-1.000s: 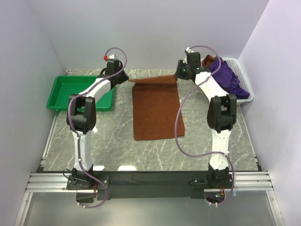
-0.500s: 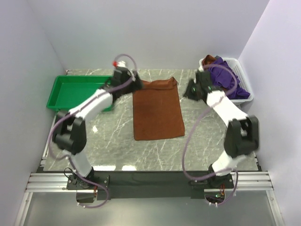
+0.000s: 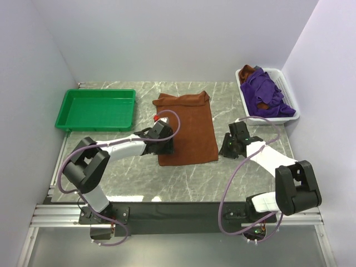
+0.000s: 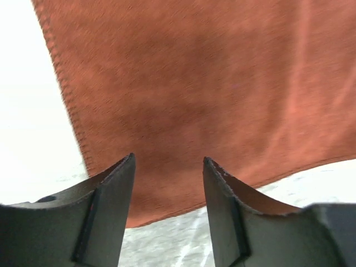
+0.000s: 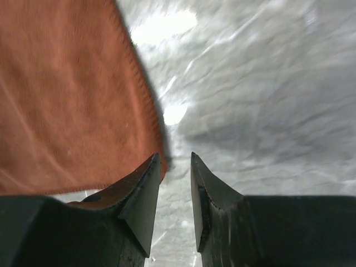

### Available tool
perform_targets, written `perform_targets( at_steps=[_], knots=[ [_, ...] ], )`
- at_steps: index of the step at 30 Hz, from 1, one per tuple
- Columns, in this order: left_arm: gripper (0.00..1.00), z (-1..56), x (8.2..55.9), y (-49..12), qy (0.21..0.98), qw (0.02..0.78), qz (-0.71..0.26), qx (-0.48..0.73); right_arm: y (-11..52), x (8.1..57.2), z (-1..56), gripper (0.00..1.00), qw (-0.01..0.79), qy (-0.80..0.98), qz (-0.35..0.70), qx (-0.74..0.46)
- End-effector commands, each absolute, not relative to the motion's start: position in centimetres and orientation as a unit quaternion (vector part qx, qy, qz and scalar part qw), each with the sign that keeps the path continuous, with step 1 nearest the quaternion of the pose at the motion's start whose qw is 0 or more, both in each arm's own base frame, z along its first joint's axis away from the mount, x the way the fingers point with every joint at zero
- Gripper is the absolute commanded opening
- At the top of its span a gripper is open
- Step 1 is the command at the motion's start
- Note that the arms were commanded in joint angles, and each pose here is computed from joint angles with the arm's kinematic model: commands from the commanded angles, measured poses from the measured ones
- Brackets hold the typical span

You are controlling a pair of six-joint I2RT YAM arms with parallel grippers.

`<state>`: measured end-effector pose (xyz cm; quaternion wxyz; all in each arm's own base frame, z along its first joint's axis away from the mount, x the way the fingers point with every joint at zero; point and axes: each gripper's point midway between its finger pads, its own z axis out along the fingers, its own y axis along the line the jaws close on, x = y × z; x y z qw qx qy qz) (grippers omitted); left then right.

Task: Fold and stack the towels
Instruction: Flatten out the crumpled towel

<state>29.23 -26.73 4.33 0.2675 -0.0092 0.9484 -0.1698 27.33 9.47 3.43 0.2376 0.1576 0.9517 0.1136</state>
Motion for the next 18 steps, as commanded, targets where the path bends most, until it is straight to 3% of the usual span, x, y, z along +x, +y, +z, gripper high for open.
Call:
perform_targets(
  at_steps=[1,13,18],
  knots=[
    [0.56,3.9,29.5,-26.8,0.945,0.281,-0.168,-0.022,11.2,28.1,4.1,0.36,0.263,0.945,0.132,0.144],
    [0.42,0.7,26.6,-24.0,0.959,0.250,-0.127,-0.033,12.0,27.7,1.9,0.33,0.248,0.959,0.067,0.121],
    [0.33,0.2,26.1,-23.1,0.963,0.243,-0.109,-0.034,12.0,27.2,2.1,0.11,0.238,0.967,0.009,0.087]
  ],
)
